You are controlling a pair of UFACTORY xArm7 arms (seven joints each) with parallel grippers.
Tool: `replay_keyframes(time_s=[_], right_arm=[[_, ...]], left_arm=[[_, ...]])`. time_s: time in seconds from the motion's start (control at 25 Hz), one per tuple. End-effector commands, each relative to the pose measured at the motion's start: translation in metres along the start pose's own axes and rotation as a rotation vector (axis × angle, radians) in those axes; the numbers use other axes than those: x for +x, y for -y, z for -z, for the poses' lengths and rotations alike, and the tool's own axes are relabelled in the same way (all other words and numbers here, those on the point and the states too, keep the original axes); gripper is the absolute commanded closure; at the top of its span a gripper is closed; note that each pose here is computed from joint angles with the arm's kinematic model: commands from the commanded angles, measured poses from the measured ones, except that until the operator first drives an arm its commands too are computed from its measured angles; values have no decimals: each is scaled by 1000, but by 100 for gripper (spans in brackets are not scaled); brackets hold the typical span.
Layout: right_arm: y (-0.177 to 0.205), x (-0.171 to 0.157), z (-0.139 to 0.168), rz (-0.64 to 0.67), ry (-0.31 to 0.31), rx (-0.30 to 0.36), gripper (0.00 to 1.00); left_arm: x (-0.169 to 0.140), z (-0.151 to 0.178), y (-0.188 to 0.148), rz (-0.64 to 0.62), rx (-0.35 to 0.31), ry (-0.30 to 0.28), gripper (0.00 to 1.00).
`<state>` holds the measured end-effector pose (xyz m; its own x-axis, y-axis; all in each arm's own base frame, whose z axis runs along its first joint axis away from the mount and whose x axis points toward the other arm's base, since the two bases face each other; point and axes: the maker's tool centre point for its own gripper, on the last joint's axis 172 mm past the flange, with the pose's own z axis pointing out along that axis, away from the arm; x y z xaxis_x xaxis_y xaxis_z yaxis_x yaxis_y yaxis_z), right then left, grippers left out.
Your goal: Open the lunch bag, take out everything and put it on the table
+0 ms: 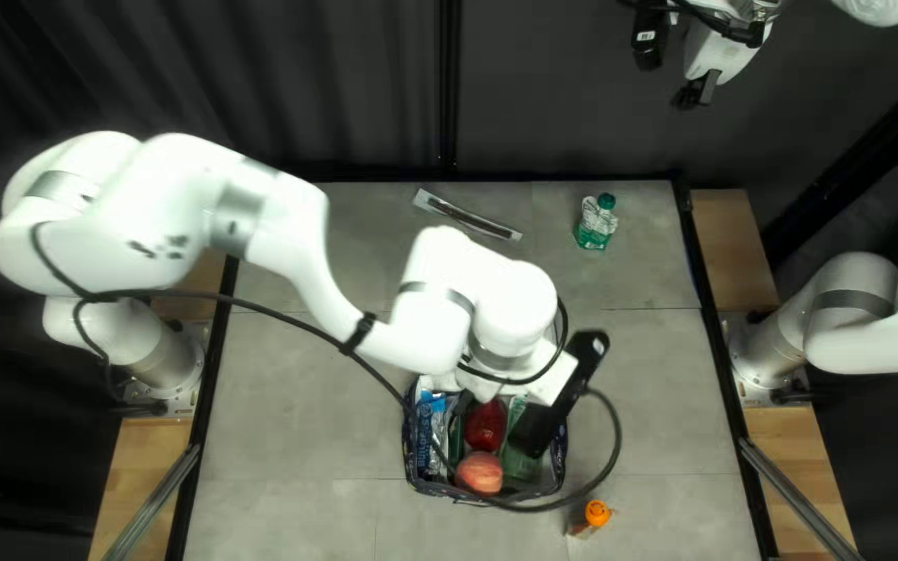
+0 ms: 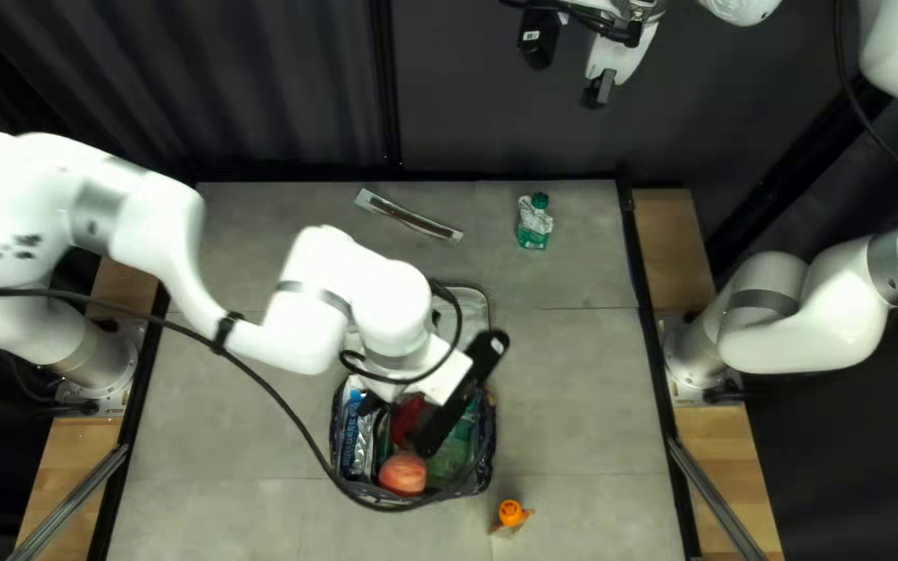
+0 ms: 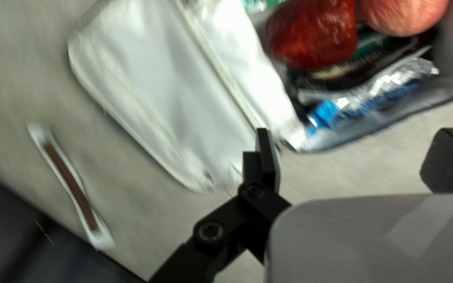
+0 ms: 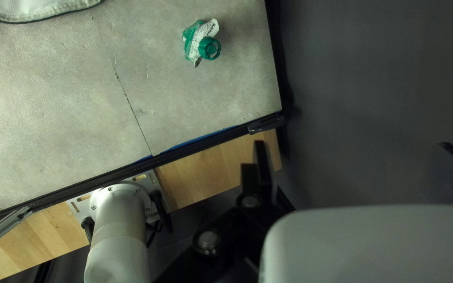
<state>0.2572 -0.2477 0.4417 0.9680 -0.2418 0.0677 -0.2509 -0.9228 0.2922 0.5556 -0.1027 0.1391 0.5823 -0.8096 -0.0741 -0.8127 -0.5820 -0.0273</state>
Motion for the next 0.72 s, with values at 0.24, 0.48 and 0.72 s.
replay_keyframes(time_s=[0.24, 0.48, 0.72], right_arm=[[0, 0, 0, 0, 0, 0, 0], [0, 0, 0, 0, 0, 0, 0], [0, 0, 0, 0, 0, 0, 0]], left_arm=[[30, -39, -11, -216, -7, 41, 0], [32, -49, -17, -299, -11, 74, 0], [32, -62, -17, -357, -24, 92, 0]])
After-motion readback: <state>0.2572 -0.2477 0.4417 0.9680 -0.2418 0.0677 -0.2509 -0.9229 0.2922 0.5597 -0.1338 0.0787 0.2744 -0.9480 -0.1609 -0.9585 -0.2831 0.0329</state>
